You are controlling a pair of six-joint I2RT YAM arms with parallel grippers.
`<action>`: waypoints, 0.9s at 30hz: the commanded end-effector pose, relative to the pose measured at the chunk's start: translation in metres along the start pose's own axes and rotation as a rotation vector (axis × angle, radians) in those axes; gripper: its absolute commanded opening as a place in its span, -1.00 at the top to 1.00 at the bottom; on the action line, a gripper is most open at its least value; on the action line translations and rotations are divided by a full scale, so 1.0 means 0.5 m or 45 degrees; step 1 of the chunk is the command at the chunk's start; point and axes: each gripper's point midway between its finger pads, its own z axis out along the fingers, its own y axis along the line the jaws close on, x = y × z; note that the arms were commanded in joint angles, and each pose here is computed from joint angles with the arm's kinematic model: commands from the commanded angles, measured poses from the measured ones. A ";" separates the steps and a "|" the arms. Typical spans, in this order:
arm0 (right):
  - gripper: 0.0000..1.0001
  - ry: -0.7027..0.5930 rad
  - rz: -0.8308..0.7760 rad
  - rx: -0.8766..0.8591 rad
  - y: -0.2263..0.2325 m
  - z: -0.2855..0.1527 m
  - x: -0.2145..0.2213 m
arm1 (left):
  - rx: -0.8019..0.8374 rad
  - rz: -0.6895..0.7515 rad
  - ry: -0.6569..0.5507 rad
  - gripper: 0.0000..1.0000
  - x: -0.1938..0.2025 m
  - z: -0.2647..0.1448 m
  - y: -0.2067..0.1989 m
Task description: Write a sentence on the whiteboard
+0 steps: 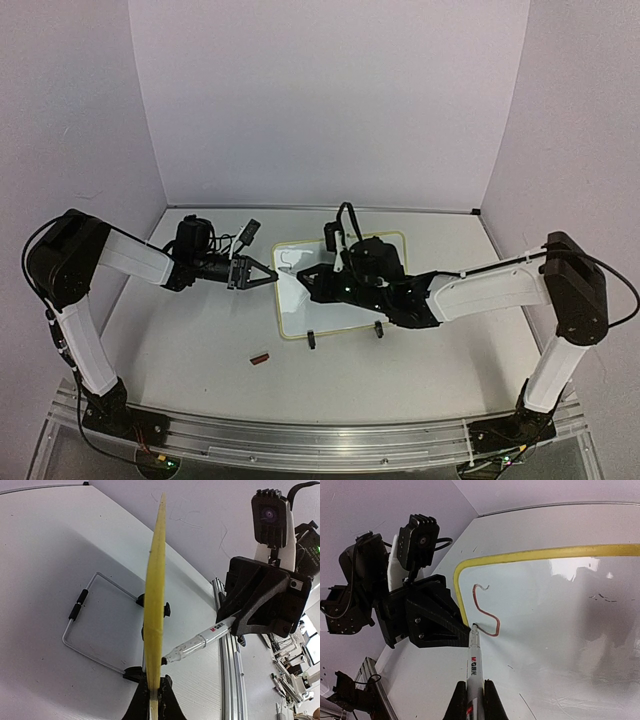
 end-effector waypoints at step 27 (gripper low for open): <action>1.00 -0.136 0.027 0.014 -0.009 -0.043 -0.047 | 0.018 0.051 0.003 1.00 -0.002 -0.001 -0.016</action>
